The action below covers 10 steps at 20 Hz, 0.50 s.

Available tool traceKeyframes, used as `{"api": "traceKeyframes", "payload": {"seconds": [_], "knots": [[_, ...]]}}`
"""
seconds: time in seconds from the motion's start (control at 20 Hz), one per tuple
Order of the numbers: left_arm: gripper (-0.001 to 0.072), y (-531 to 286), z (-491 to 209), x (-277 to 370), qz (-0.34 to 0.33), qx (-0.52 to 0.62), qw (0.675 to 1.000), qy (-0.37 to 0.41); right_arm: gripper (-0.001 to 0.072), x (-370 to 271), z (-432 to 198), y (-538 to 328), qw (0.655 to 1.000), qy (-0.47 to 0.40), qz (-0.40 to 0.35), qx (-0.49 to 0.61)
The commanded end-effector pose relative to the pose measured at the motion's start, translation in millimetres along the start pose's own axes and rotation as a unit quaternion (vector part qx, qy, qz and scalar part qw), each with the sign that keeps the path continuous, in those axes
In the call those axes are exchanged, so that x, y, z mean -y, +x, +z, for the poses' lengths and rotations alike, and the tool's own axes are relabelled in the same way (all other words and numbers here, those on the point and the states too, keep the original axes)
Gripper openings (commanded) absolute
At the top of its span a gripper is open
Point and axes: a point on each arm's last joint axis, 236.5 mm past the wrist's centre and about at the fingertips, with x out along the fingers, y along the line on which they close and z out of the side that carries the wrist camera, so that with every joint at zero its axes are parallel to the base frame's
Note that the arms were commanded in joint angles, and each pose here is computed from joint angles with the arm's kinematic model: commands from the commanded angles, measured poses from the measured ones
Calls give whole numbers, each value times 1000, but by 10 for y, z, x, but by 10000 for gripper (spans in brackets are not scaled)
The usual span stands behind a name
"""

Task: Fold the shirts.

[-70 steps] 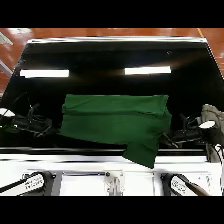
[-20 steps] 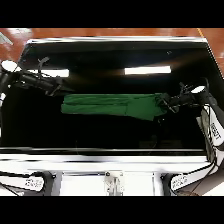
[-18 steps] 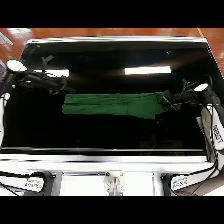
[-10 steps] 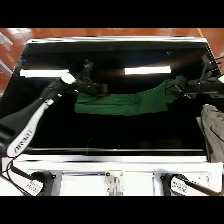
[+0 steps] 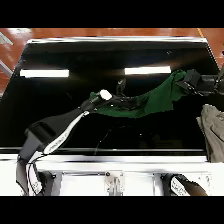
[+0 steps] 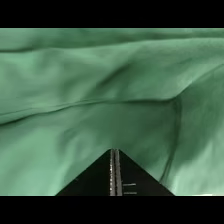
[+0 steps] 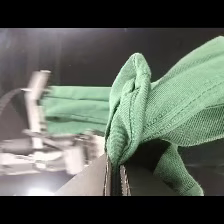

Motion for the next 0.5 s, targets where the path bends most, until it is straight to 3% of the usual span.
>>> {"api": "traceKeyframes", "payload": {"seconds": [0.0, 0.2, 0.3, 0.45], "knots": [[38, 391, -104, 171, -55, 1, 996, -72, 57, -48, -33, -52, 1000, 7, 2, -2], [35, 313, 166, 102, -68, 34, 991, -109, 57, -52, -17, -52, 1000, 20, 3, 1], [33, 46, 437, 165, -66, 58, 993, -75, 57, -103, -14, -27, 1000, 13, 7, 3], [32, -675, 986, 195, 5, 113, 992, 62, 57, -373, -65, 234, 999, -15, 29, -8]]}}
